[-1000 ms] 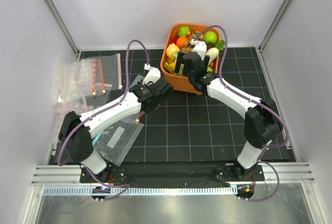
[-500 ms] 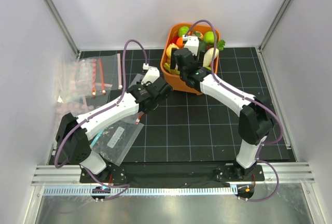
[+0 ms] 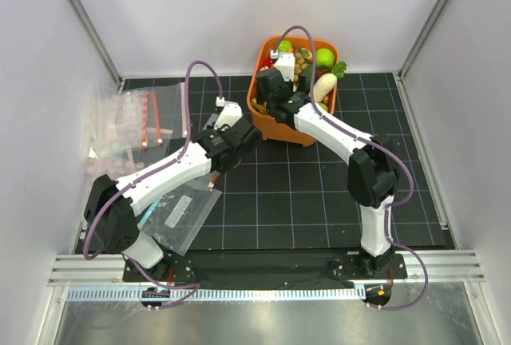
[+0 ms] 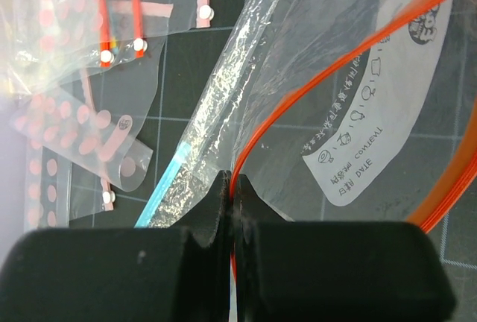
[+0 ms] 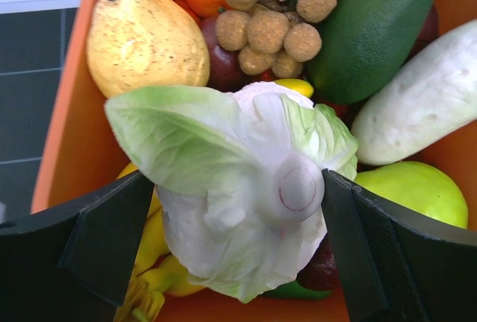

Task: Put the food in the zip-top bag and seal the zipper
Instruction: Pick up the fake vegetable from the bin.

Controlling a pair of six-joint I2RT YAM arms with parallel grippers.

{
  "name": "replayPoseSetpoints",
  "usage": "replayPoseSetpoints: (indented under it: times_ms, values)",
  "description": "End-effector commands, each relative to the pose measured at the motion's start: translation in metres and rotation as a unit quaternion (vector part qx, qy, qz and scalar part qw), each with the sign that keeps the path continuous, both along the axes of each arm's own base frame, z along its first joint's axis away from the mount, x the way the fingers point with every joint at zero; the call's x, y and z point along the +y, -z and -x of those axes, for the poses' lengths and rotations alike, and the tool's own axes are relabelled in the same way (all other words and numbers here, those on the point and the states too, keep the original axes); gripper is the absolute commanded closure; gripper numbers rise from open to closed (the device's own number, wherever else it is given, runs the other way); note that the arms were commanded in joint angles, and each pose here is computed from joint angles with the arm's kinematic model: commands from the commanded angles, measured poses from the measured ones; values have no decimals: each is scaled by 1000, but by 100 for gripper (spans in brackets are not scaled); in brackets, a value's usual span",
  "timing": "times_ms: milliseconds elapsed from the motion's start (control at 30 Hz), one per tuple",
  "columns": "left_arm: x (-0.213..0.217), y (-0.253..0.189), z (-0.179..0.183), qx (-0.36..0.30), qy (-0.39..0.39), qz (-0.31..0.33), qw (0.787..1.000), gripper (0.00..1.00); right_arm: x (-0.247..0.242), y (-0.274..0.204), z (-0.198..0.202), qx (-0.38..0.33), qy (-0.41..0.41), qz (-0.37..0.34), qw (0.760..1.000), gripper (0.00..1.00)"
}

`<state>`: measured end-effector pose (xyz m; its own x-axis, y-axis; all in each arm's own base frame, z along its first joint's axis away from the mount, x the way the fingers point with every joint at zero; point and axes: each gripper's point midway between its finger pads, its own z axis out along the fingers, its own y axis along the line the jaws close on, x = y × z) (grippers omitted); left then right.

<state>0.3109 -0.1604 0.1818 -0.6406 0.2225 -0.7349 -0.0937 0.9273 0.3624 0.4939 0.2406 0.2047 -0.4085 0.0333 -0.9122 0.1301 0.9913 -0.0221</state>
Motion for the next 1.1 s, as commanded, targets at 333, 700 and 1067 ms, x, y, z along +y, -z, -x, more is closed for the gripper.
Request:
replayPoseSetpoints:
  times_ms: [333,700,1067]
  values:
    - [7,-15,-2,-34,-20,18,999,99,-23,-15,2,-9,8,-51,999,51]
    - [3,-15,-1,-29,-12,29,999,99,-35,-102,51,-102,-53,-129,985,70]
    - [-22,-10,6,1,34,96,995,99,-14,-136,145,-118,-211,-280,929,74]
